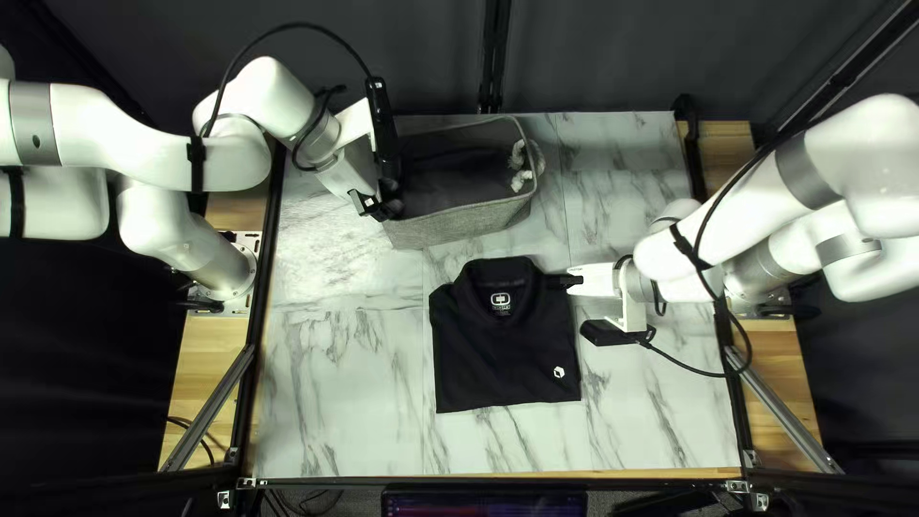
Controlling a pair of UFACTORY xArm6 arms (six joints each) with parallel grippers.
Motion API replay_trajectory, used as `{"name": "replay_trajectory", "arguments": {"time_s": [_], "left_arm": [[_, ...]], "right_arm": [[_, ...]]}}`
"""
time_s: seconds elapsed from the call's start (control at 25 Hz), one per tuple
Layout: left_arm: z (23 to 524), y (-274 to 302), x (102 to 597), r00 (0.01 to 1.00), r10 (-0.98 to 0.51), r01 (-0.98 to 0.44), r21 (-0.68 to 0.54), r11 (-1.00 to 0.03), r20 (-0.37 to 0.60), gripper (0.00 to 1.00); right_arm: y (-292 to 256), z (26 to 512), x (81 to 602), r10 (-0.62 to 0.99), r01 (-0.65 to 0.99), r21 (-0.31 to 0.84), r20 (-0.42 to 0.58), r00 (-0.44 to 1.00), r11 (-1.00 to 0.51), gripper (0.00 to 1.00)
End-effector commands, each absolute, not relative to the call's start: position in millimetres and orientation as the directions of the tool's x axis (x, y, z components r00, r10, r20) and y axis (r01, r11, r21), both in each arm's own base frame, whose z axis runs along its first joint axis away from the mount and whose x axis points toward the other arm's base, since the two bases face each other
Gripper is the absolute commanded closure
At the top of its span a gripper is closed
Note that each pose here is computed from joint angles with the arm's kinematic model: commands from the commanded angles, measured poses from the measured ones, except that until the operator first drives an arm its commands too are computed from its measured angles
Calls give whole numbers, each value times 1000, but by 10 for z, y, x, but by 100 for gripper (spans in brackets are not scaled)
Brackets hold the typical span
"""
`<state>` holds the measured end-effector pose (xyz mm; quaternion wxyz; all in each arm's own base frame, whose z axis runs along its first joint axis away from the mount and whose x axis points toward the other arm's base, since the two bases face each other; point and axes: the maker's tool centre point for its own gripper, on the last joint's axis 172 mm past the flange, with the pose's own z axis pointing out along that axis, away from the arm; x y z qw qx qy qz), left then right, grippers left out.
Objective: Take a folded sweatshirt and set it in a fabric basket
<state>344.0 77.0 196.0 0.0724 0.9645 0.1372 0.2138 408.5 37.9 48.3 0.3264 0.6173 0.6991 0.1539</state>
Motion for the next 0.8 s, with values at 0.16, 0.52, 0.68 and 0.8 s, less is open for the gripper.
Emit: {"name": "replay_trajectory", "arguments": {"time_s": [0.16, 0.52, 0.68, 0.8], "left_arm": [[1960, 770, 3440, 871, 296, 234, 198, -952, 392, 0], [2094, 583, 3609, 881, 285, 237, 169, -957, 378, 0], [1908, 366, 3739, 890, 280, 243, 144, -959, 359, 0], [1691, 202, 3778, 894, 282, 247, 141, -959, 348, 0]], "right_arm": [[438, 442, 4147, 962, 788, 590, -272, -12, 176, 100], [425, 491, 4116, 963, 808, 571, -268, 19, 143, 100], [435, 509, 4108, 963, 810, 571, -270, 26, 138, 100], [432, 508, 4103, 962, 811, 569, -272, 27, 138, 100]]}}
